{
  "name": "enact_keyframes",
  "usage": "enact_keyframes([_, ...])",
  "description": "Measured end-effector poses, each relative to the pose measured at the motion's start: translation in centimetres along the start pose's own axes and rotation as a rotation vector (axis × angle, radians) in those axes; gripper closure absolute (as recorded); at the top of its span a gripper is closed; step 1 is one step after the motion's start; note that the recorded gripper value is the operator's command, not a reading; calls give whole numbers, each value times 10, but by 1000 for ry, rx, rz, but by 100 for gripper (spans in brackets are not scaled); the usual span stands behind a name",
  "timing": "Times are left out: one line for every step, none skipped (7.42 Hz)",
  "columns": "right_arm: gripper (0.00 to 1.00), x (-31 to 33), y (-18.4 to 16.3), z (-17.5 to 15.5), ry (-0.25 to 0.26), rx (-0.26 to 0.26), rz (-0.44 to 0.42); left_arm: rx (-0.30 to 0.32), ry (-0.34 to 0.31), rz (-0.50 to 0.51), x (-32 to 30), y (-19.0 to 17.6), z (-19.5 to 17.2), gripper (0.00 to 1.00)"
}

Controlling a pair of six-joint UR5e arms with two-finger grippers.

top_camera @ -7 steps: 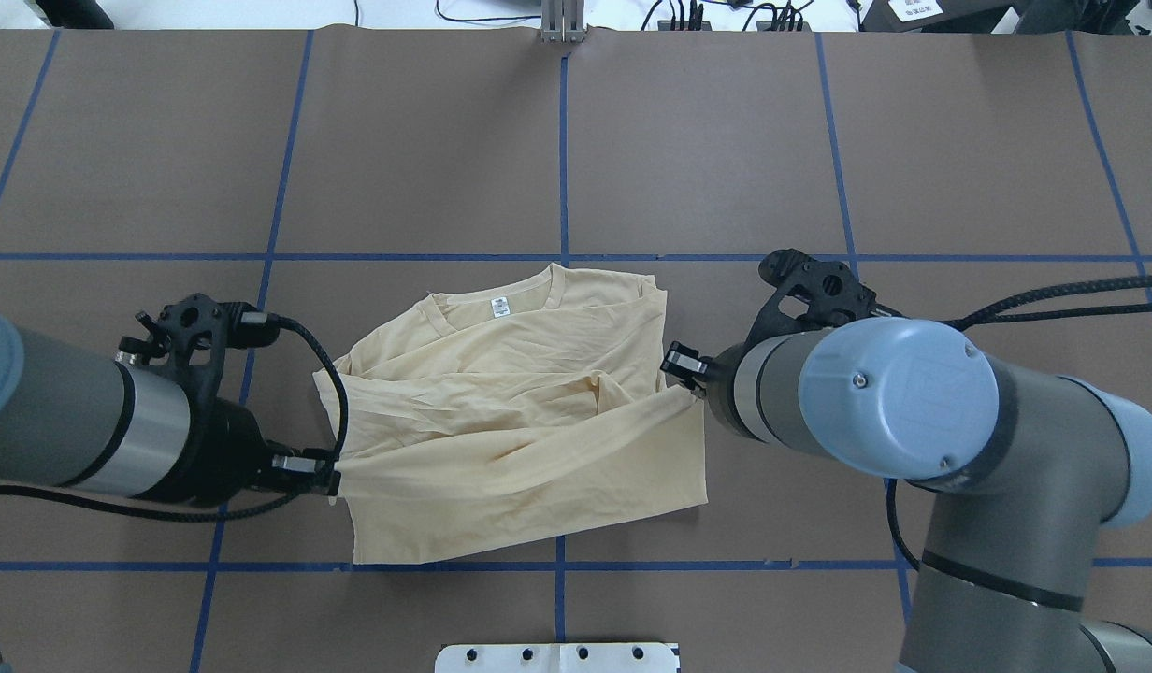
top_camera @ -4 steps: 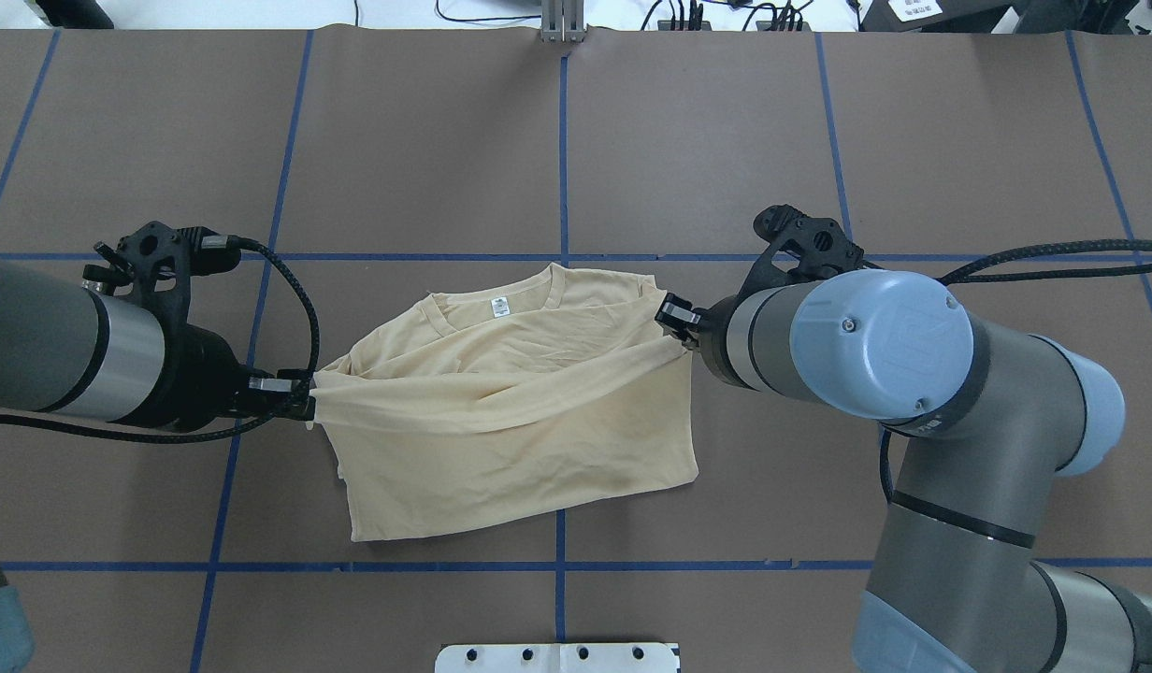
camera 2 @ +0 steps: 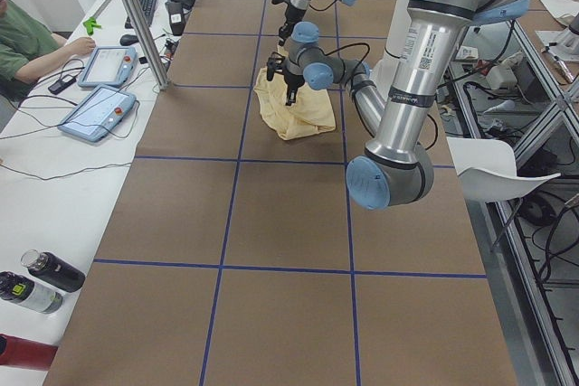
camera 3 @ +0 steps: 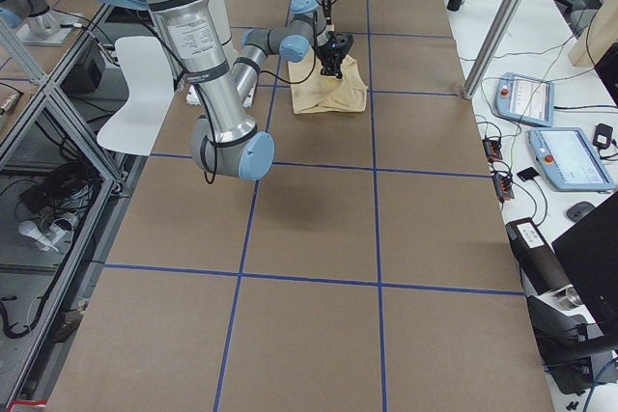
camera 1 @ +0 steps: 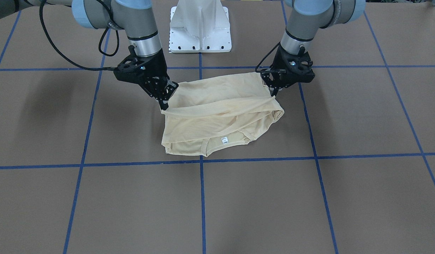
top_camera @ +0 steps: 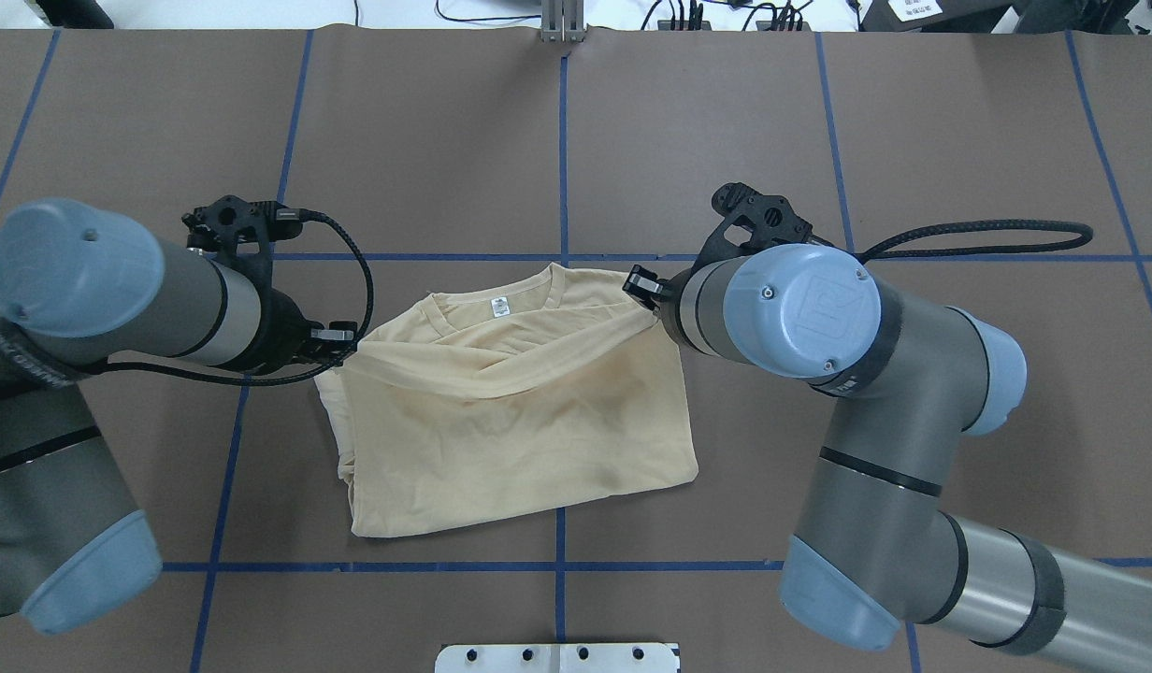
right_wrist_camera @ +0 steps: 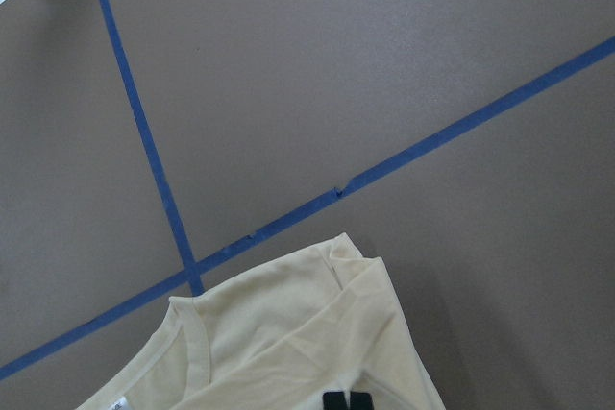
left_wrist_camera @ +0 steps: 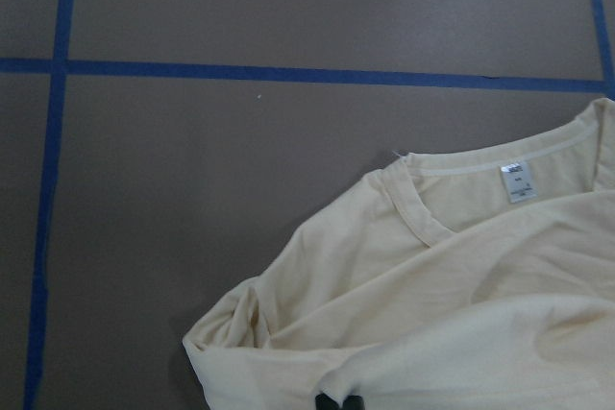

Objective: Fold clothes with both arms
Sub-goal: 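Lay the folded hem down near the collar and open both grippers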

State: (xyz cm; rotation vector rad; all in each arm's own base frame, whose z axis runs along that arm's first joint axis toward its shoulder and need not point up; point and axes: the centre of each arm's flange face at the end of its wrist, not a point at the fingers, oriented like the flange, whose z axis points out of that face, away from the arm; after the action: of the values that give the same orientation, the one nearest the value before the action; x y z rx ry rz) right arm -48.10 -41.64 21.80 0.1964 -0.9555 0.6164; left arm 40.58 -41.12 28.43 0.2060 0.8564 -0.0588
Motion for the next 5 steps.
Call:
enact_keyframes([100, 2, -6, 18, -1, 9, -3, 12, -28, 27, -3, -7, 18, 100])
enact_keyframes([100, 6, -13, 34, 10, 19, -7, 23, -43, 53, -8, -11, 33, 100])
enact_keyframes([100, 10, -18, 47, 24, 27, -10, 28, -53, 66, -11, -14, 44, 100])
enact_keyframes([96, 15, -22, 58, 40, 32, -11, 33, -60, 71, -14, -16, 50, 100])
enact_keyframes([26, 18, -25, 67, 55, 35, -8, 37, -62, 81, -16, -18, 52, 67])
